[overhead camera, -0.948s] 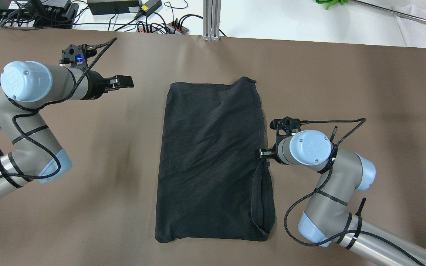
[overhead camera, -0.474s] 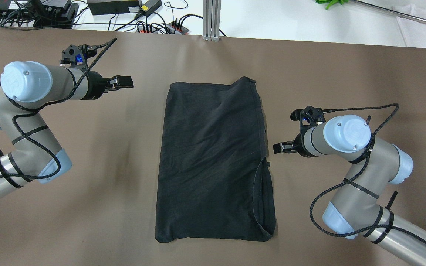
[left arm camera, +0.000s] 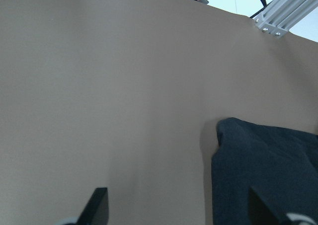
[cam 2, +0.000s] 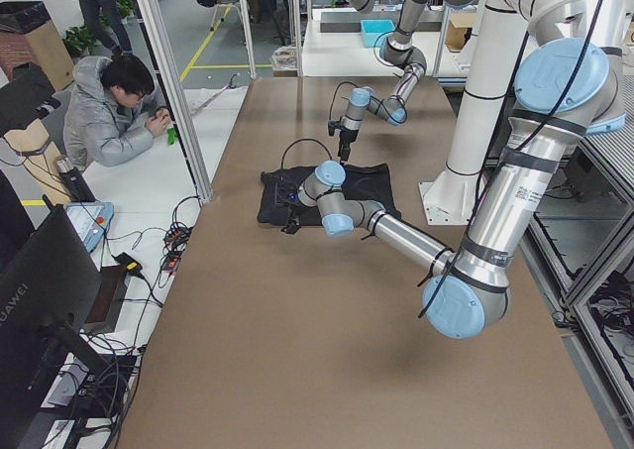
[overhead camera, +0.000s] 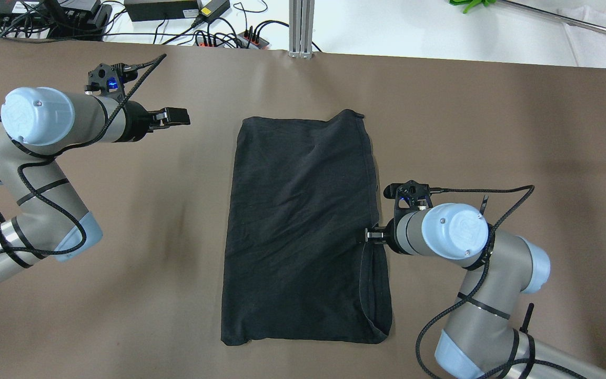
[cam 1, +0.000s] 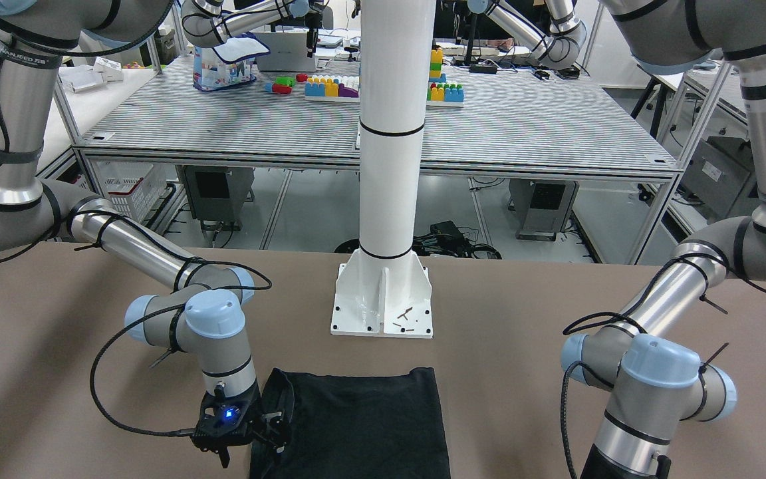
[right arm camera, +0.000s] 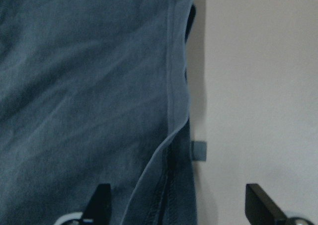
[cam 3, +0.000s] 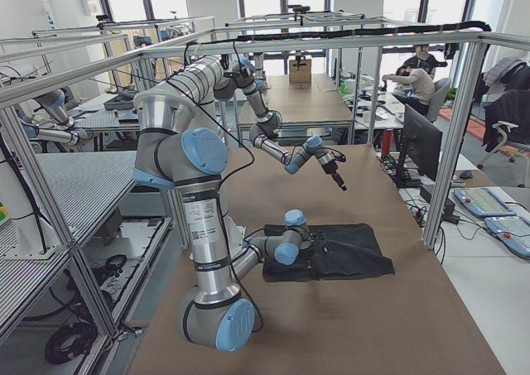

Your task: Fold clothes

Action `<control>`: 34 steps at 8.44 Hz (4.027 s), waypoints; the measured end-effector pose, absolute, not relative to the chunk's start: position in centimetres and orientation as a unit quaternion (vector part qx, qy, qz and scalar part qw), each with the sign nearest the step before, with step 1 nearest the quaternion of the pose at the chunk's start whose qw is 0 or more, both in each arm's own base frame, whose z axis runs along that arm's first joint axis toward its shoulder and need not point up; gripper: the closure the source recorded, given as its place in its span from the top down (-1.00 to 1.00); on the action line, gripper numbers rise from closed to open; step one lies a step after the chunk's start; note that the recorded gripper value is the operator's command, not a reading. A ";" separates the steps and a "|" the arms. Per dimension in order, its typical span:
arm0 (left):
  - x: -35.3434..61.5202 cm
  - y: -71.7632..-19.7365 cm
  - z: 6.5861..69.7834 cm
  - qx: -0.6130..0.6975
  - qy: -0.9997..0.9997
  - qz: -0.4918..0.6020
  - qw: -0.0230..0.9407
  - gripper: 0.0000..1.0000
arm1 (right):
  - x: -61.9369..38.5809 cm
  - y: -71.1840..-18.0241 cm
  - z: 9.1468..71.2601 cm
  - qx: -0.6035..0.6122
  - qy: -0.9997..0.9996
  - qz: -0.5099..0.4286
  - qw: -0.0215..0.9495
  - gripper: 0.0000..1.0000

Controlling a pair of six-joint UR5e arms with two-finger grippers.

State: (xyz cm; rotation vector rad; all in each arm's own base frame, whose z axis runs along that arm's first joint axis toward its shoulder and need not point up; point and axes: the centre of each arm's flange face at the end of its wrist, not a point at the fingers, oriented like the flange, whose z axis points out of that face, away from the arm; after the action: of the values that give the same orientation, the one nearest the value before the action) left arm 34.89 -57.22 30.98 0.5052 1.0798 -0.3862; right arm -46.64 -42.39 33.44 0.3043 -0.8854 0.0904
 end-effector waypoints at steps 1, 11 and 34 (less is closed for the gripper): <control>34.9 -57.2 31.0 0.236 0.506 -0.181 0.810 1.00 | -48.1 -40.8 33.4 0.145 -0.424 0.047 0.893 0.89; 34.9 -57.2 30.9 0.238 0.505 -0.180 0.810 1.00 | -45.2 -35.7 35.8 0.136 -0.411 0.031 0.901 0.89; 34.8 -57.1 30.9 0.237 0.506 -0.181 0.809 1.00 | -46.1 -34.6 33.1 0.019 -0.602 0.178 0.778 0.89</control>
State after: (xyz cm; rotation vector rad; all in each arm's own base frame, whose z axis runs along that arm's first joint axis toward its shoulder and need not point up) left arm 34.79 -57.13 30.94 0.5073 1.0810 -0.3875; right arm -46.09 -34.55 33.06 0.0418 -1.3022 0.3846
